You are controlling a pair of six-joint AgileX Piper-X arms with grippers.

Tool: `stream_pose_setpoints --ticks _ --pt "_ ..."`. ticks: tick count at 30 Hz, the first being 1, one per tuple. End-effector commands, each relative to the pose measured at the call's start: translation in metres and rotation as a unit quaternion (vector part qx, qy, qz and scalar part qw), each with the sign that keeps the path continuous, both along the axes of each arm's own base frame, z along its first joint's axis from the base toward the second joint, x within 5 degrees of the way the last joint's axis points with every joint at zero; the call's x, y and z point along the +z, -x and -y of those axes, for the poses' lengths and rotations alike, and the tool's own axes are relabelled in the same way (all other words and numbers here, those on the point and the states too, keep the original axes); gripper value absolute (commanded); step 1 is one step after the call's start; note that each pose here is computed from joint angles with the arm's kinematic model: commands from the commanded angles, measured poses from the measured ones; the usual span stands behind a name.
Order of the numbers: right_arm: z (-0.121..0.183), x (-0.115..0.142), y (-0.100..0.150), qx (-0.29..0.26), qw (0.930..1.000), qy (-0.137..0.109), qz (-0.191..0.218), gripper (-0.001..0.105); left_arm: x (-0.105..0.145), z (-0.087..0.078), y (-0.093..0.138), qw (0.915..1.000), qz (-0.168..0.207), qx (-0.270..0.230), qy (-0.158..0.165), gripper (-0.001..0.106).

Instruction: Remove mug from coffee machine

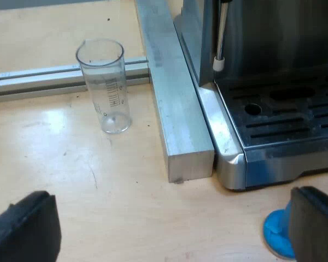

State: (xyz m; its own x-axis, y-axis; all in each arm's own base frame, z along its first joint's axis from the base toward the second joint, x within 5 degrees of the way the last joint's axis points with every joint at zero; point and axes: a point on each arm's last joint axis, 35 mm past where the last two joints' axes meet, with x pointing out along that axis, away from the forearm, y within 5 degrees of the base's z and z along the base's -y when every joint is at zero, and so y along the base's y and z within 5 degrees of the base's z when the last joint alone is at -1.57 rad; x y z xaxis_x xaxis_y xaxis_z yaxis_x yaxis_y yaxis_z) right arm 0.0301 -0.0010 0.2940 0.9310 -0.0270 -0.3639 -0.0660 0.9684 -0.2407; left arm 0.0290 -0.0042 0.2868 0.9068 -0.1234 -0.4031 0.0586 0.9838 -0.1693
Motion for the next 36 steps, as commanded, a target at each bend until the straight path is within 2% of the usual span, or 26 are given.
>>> stream_pose_setpoints --ticks 1,36 --pt "0.0 -0.0038 -0.0028 -0.003 0.9999 -0.007 -0.01 0.065 0.0022 0.0002 -0.0024 1.0 0.002 -0.001 0.001 0.086" --pt "0.0 -0.005 -0.0045 -0.004 0.9999 -0.008 -0.007 0.065 0.0009 0.0003 -0.0047 1.0 0.008 -0.001 0.002 0.086"
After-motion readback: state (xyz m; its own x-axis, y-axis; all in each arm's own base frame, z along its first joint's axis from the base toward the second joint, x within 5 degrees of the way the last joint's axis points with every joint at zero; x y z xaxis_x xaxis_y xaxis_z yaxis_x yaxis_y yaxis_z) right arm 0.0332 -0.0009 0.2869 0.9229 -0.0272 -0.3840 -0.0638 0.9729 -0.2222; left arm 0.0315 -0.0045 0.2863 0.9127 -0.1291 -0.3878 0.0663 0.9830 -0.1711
